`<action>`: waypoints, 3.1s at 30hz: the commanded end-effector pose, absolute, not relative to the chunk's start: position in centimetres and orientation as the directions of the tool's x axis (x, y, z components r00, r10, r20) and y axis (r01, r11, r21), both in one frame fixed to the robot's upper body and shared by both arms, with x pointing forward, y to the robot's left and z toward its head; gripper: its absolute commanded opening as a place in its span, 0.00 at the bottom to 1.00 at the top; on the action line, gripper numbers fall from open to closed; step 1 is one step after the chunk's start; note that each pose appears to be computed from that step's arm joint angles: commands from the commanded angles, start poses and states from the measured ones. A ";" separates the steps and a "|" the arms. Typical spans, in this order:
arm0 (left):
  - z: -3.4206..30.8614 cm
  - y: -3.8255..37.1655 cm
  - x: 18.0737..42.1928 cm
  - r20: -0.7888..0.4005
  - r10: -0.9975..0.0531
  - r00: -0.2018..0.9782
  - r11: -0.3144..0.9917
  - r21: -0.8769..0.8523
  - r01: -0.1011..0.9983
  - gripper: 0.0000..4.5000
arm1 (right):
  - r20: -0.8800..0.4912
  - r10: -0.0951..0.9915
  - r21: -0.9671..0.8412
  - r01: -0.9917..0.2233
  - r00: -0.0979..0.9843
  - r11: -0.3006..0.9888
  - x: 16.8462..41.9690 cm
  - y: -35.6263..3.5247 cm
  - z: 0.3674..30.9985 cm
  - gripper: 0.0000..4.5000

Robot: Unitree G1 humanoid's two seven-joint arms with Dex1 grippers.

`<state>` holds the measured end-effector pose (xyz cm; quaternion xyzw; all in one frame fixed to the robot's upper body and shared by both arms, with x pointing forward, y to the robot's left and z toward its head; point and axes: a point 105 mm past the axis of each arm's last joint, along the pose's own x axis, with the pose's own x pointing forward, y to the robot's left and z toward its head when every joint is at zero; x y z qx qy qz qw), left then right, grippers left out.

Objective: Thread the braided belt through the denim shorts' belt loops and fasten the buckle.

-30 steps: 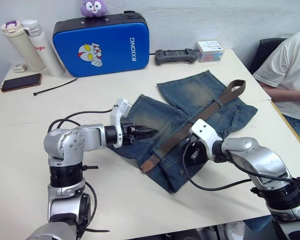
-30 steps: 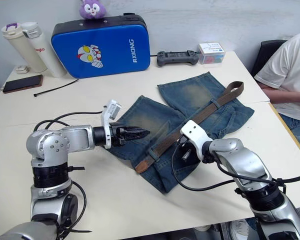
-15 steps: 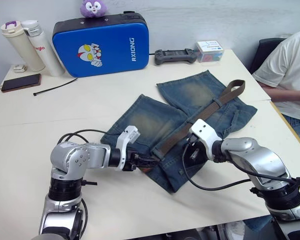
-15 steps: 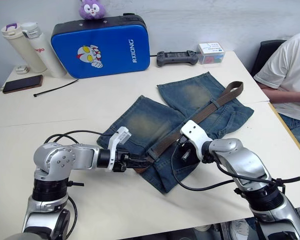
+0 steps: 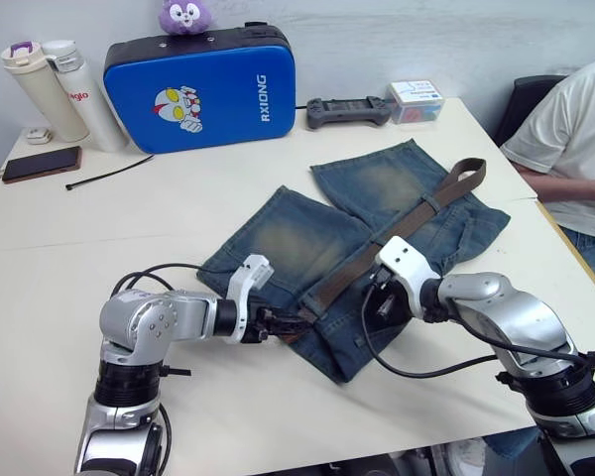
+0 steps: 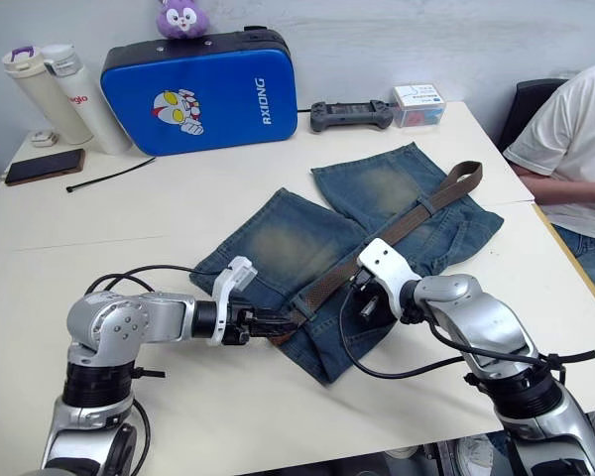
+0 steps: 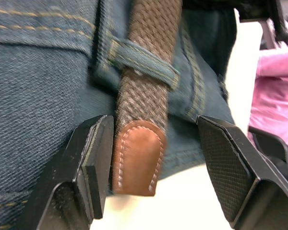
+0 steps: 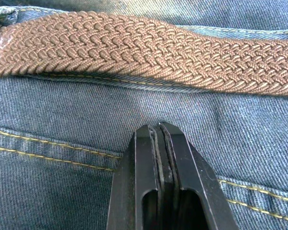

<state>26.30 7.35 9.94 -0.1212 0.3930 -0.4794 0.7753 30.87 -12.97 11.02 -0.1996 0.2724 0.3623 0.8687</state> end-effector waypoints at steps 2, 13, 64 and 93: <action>9.2 7.0 25.4 -0.516 -0.838 0.176 0.491 -0.572 0.657 0.57 | -0.654 0.520 -0.111 -0.750 0.549 0.652 30.2 -12.6 9.7 0.00; 9.6 7.7 26.2 -0.495 -0.845 0.203 0.495 -0.580 0.647 0.01 | -0.654 0.517 -0.111 -0.746 0.552 0.657 30.3 -12.7 9.6 0.00; 8.8 36.9 9.7 -0.759 -0.460 0.461 0.873 -0.481 0.079 0.01 | -0.634 0.643 -0.106 -0.871 0.430 0.479 32.7 -8.4 9.5 0.00; 22.1 13.6 23.9 -0.384 -0.909 0.161 0.236 -0.158 0.959 1.00 | -0.467 0.784 -0.017 -0.891 0.409 0.454 28.5 -11.7 20.1 0.39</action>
